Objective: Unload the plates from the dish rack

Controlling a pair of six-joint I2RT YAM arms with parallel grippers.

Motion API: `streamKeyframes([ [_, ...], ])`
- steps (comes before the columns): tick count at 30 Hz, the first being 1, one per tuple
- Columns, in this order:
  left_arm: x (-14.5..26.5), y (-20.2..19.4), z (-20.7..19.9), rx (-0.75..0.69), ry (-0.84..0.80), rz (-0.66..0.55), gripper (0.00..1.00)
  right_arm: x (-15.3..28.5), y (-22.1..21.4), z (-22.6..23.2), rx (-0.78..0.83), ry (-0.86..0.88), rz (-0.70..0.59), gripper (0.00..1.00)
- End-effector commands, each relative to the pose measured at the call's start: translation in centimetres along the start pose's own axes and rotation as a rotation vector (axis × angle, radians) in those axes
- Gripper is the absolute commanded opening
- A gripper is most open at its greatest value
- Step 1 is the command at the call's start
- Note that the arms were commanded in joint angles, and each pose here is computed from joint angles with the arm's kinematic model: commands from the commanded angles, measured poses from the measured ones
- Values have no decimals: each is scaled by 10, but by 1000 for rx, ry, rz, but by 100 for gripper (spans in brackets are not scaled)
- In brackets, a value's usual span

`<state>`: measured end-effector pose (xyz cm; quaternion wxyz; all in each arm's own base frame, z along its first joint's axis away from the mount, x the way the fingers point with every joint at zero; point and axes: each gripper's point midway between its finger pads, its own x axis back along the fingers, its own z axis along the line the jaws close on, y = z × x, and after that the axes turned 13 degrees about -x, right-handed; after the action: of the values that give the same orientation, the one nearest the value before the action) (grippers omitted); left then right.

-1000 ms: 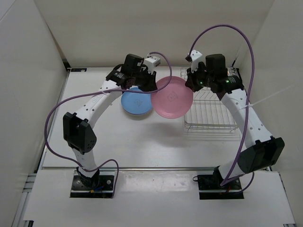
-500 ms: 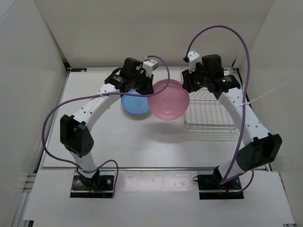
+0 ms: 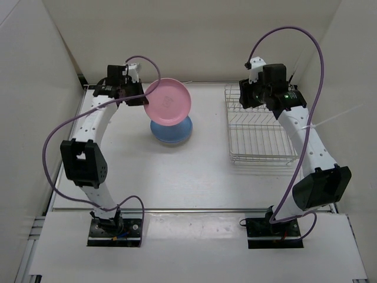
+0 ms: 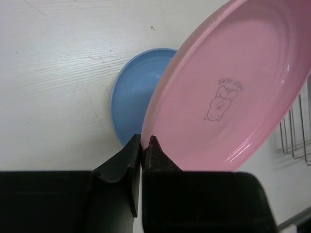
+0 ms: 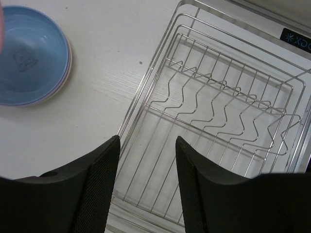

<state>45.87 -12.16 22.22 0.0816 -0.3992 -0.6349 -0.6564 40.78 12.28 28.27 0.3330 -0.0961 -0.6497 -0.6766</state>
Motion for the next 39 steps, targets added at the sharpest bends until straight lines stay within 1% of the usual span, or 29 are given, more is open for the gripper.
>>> streamKeyframes([
  [1,-26,-15,-13,132,-183,73,12,7,25,6,-4,6,-77,54],
  [2,-30,-20,-9,147,-192,84,12,9,23,6,-4,6,-75,54],
  [4,-45,-40,-14,189,-246,139,12,9,23,4,4,-3,-76,54],
  [5,-50,-48,-23,205,-310,154,12,13,26,2,16,-15,-86,54],
  [7,-51,-56,-28,219,-343,169,12,13,26,2,16,-15,-86,54],
  [11,-58,-75,-21,281,-381,197,12,15,24,2,16,-15,-86,54],
  [17,-60,-77,-16,292,-376,202,12,19,26,6,18,7,-95,54],
  [23,-69,-80,10,311,-306,202,12,17,22,7,17,17,-83,54],
  [26,-71,-86,12,320,-297,223,12,17,22,7,17,17,-83,54],
  [30,-74,-82,17,311,-270,216,12,20,23,11,19,38,-91,54],
  [33,-81,-91,22,319,-251,238,12,20,23,11,19,38,-91,54],
  [39,-87,-96,27,330,-229,253,12,26,24,14,21,48,-99,54],
])
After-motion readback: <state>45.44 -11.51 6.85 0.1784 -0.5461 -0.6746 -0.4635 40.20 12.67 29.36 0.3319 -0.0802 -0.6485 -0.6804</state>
